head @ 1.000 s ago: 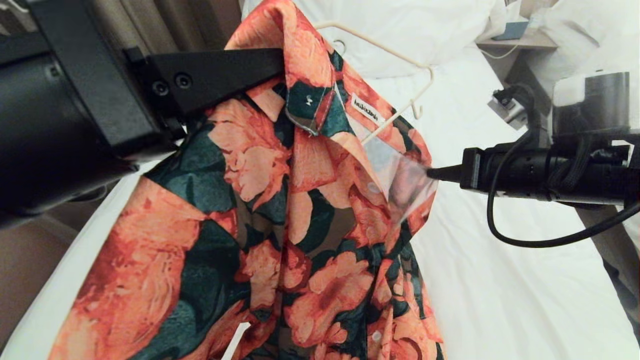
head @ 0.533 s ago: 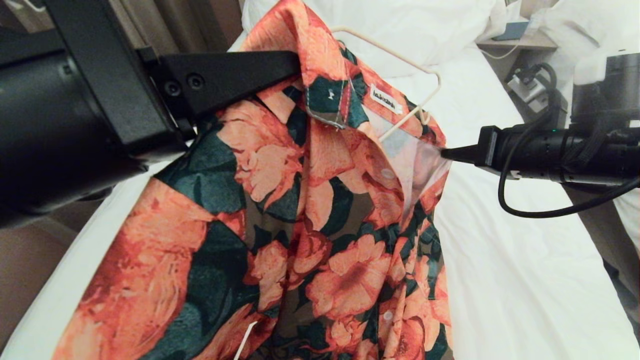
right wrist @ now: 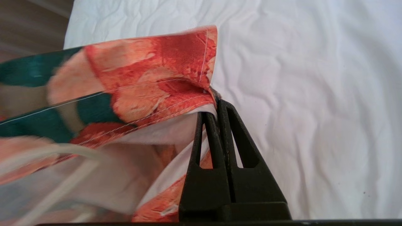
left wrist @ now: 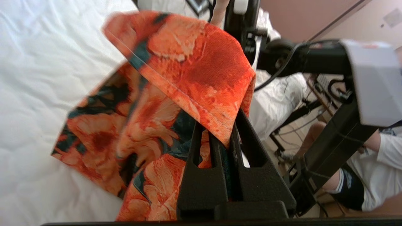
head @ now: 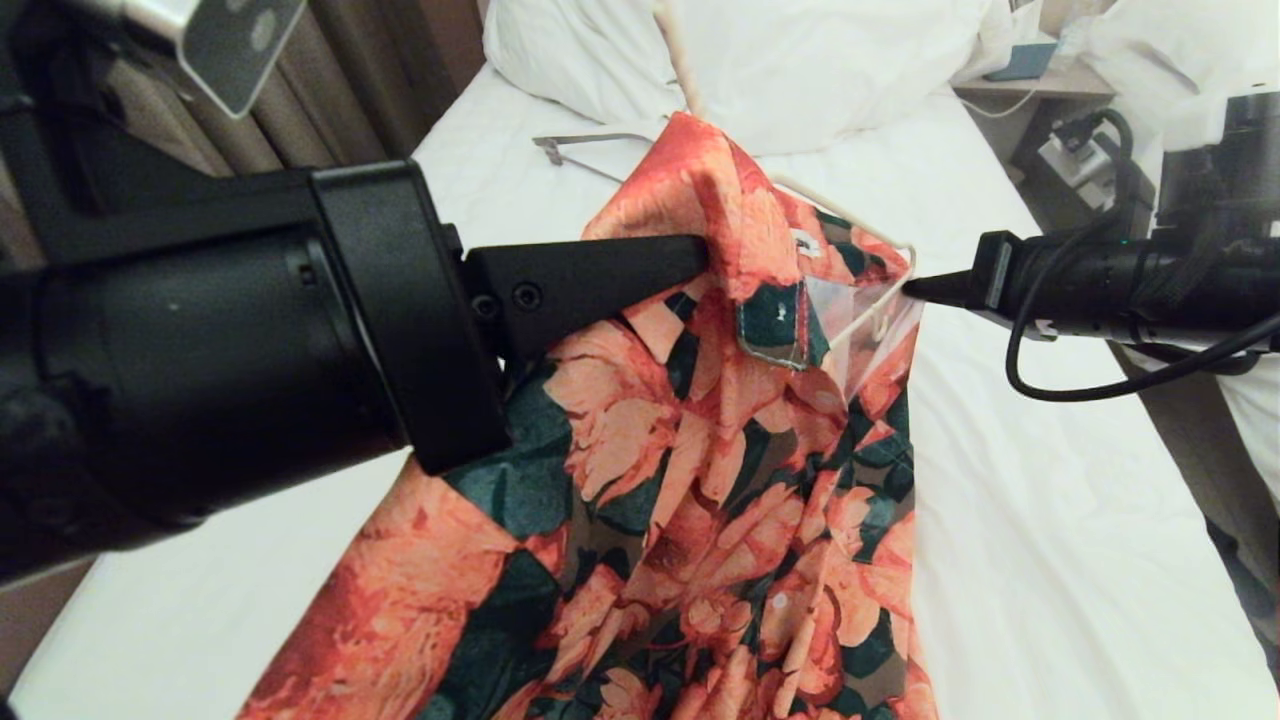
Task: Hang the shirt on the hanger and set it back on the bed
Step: Hook the other side of the shirt onto the hanger
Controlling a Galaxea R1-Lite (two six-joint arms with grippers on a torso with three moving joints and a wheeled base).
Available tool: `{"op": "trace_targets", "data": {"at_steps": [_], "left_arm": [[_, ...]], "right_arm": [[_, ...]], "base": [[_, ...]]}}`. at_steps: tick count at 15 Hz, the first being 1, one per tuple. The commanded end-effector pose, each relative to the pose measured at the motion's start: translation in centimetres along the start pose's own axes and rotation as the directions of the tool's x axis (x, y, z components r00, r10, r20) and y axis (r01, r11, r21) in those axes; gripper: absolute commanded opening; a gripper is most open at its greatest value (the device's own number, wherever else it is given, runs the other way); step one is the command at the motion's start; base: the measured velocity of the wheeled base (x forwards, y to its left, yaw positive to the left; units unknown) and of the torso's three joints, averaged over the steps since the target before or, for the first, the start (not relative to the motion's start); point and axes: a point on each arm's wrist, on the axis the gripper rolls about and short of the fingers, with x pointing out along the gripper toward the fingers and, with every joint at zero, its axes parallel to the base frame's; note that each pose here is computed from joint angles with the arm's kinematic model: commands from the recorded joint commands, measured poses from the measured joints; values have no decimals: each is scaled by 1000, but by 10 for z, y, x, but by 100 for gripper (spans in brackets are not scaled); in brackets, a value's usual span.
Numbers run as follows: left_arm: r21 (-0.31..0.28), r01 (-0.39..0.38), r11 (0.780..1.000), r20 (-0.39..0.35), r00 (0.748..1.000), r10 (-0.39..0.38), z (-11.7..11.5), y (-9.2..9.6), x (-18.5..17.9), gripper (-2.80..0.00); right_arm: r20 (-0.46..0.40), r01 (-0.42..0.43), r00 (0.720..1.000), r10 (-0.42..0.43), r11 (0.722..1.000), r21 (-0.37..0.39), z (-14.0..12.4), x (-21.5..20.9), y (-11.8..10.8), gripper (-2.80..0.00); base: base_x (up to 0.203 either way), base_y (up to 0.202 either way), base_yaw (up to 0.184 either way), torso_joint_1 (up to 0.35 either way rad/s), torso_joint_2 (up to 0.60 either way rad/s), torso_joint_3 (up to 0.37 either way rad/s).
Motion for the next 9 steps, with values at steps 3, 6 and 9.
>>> {"op": "trace_targets", "data": {"at_steps": [3,6,9], "left_arm": [[-2,1,1000,-51,999,-1,-13,0,12,-280],[0,-4,1000,-55,998,3,-14,0,14,-280],[2,-23,1000,-52,998,23,-15,1,15,-280]], "right_arm": [[13,-9,1000,9,1000,-2,4,-3,3,-280],[15,-27,1000,28,1000,-6,11,-17,11,-280],[13,-68,998,68,998,-9,16,-36,25,-280]], "base": [[0,0,0,0,0,0],[0,0,0,0,0,0],[0,0,0,0,0,0]]}}
